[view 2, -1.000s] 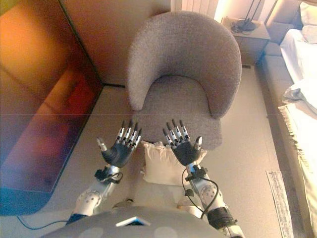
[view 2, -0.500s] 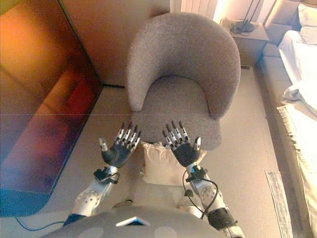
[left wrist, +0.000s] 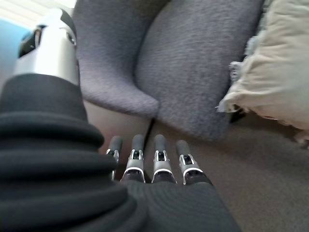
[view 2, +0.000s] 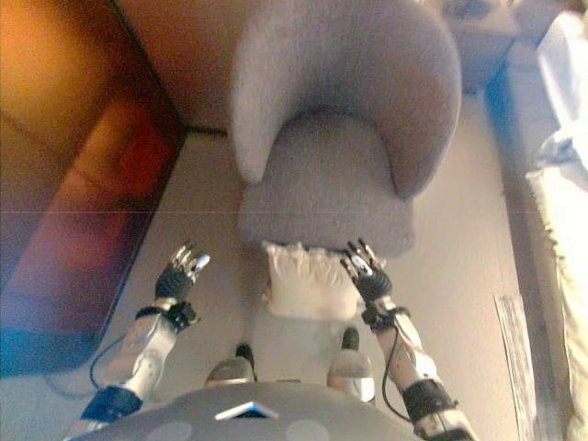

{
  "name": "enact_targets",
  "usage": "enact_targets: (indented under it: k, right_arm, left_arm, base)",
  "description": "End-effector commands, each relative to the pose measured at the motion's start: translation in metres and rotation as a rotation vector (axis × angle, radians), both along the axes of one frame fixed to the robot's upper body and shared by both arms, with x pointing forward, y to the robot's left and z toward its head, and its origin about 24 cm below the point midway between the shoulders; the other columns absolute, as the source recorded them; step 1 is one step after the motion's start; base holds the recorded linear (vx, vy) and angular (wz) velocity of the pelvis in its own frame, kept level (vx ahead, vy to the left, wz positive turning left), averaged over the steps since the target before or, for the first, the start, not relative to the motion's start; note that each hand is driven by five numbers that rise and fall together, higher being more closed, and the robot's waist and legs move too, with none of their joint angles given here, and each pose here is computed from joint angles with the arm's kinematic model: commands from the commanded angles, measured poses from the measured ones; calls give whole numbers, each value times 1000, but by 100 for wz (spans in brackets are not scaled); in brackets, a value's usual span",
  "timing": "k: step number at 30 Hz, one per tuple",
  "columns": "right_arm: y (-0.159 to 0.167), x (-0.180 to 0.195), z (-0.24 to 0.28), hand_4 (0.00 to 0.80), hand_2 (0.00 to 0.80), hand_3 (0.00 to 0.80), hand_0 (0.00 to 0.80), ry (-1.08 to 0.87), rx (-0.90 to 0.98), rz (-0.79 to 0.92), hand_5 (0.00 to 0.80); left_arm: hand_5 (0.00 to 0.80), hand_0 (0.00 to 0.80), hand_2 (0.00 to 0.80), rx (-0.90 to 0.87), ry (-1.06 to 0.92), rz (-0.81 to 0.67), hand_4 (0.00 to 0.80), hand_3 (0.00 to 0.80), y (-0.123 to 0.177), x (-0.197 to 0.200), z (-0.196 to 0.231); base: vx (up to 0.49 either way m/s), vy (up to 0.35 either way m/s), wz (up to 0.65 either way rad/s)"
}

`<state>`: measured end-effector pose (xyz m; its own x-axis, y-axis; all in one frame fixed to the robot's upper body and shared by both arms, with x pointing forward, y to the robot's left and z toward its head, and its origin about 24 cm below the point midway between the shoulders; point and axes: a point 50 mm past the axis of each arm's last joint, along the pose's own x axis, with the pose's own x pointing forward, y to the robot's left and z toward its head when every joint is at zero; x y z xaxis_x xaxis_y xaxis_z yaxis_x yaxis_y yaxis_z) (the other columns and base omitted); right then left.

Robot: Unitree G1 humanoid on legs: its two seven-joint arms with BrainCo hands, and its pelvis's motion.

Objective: Pick up the cushion and take it to the sofa

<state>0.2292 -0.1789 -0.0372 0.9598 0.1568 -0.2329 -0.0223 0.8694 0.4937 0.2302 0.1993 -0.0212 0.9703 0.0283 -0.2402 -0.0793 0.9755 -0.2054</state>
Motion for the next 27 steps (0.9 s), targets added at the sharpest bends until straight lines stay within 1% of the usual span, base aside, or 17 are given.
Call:
enact_targets:
  k: [1,2,4,6,8,9,11,13,15,16,21,22,24,27]
  right_arm:
    - [5,27,41,0,0,0,0,-207,-119,-34,0]
    - [4,32,46,0,0,0,0,-222,-176,-36,0]
    - [3,41,55,0,0,0,0,-249,-209,-54,0]
    - [-1,50,61,0,0,0,0,-262,-299,-85,0]
    - [-3,59,67,0,0,0,0,-270,-307,-102,0]
    - [-7,67,73,0,0,0,0,-278,-365,-131,0]
    - [-11,76,78,0,0,0,0,-275,-363,-152,0]
    - [-18,84,85,0,0,0,0,-278,-421,-205,0]
    - [-23,92,94,0,0,0,0,-292,-414,-228,0]
    - [-26,96,100,0,0,0,0,-305,-458,-256,0]
    - [-34,109,123,0,0,0,0,-339,-504,-356,0]
    - [-38,112,128,0,0,0,0,-331,-478,-379,0]
    - [-45,114,130,0,0,0,0,-312,-533,-421,0]
    - [-56,118,133,0,0,0,0,-278,-580,-440,0]
  left_arm:
    - [0,0,0,89,-170,48,0,0,8,26,33]
    - [0,0,0,94,-184,57,0,0,6,30,36]
    - [0,0,0,114,-217,58,0,0,2,39,43]
    - [0,0,0,148,-243,52,0,0,-1,46,49]
    - [0,0,0,154,-260,46,0,0,-4,53,56]
    - [0,0,0,154,-274,44,0,0,-5,59,60]
    - [0,0,0,155,-281,51,0,0,-6,66,62]
    - [0,0,0,163,-290,64,0,0,-6,73,66]
    - [0,0,0,166,-305,78,0,0,-6,79,71]
    - [0,0,0,172,-315,93,0,0,-7,83,74]
    - [0,0,0,177,-342,117,0,0,-11,96,87]
    - [0,0,0,184,-354,116,0,0,-11,100,92]
    - [0,0,0,198,-358,116,0,0,-11,103,95]
    - [0,0,0,232,-351,119,0,0,-8,107,98]
  base:
    - [-215,9,-7]
    - [-196,15,-9]
    - [-247,16,-9]
    - [-219,-1,-9]
    - [-189,-9,0]
    - [-91,-11,4]
    - [-134,2,7]
    - [-146,1,8]
    - [-59,15,10]
    - [3,20,9]
    - [-30,22,4]
    - [-18,18,-11]
    - [2,5,-6]
    - [49,-8,-3]
